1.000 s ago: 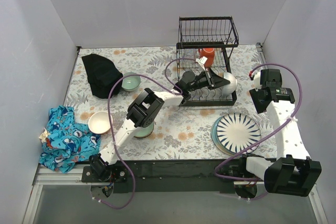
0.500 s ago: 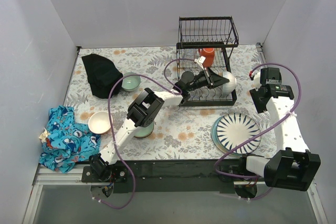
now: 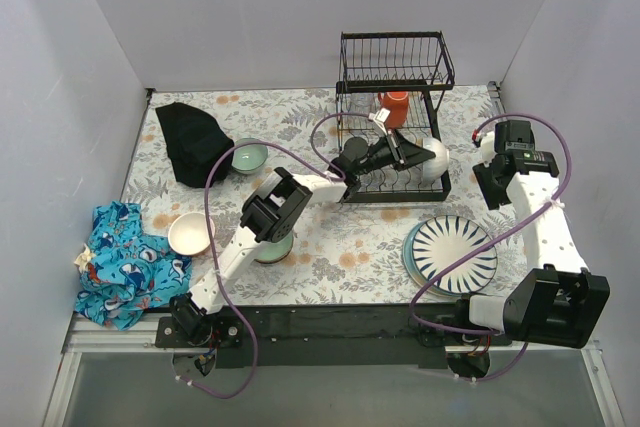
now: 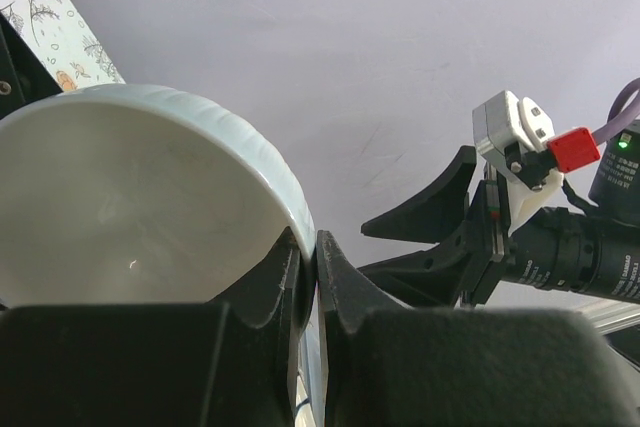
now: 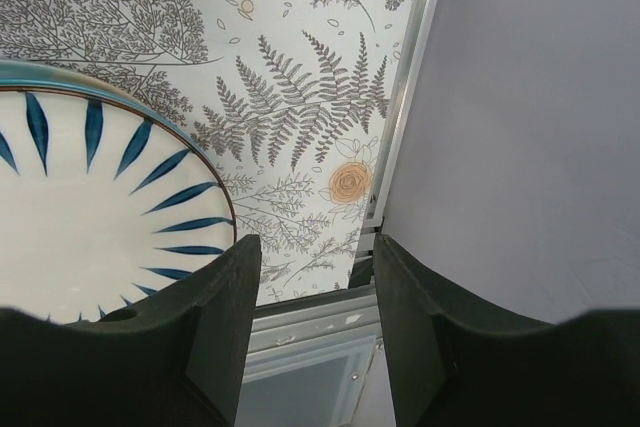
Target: Load the mixed dishes into the dish rack
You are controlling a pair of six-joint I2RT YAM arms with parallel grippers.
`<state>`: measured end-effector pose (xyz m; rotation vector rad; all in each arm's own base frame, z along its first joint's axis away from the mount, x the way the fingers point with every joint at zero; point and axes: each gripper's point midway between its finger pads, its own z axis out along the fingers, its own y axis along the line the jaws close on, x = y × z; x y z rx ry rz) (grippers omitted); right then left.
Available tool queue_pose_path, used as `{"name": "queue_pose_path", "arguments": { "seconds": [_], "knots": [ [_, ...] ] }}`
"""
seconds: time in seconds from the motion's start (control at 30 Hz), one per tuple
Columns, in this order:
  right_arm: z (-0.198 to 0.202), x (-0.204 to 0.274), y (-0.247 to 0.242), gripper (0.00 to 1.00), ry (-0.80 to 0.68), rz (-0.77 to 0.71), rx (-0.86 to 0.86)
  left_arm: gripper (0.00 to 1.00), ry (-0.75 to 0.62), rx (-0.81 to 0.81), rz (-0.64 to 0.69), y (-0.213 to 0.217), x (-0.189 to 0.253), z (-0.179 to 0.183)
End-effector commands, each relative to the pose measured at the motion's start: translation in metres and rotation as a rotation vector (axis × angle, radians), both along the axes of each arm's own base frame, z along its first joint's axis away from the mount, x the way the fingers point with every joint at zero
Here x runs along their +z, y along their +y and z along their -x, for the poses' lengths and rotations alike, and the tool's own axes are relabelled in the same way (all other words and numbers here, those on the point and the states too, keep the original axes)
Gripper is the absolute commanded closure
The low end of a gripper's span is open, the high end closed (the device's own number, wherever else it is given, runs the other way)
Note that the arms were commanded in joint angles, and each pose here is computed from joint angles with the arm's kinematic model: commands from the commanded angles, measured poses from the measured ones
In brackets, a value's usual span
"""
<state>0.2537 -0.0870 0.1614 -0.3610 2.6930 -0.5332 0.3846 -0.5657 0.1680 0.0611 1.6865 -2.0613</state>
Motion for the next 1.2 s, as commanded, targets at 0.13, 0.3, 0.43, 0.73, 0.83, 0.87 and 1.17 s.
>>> {"name": "queue_pose_path", "arguments": {
  "seconds": [0.13,0.3,0.43,0.73,0.83,0.87,1.17],
  "knots": [
    [-0.015,0.013,0.004,0.43,-0.063,-0.031,0.011,1.0,0.28,-0.053,0.065,0.025,-0.039,0.013],
    [-0.009,0.009,0.005,0.44,-0.06,-0.034,0.007,1.0,0.307,-0.033,0.04,0.026,-0.05,0.01],
    [-0.004,0.008,0.007,0.43,-0.067,-0.041,0.008,1.0,0.296,-0.034,0.032,0.027,-0.05,0.012],
    [-0.005,0.004,0.014,0.43,-0.096,-0.08,0.011,1.0,0.167,-0.058,0.004,0.033,-0.027,0.019],
    [-0.012,0.008,0.015,0.43,-0.126,-0.088,0.011,1.0,0.075,-0.061,0.004,0.035,-0.007,0.018],
    [-0.014,0.01,0.015,0.43,-0.135,-0.088,0.009,1.0,0.04,-0.055,0.004,0.036,-0.002,0.016],
    [-0.005,0.001,0.018,0.43,-0.125,-0.107,0.003,1.0,-0.191,-0.035,0.037,0.027,0.021,0.004]
  ]
}}
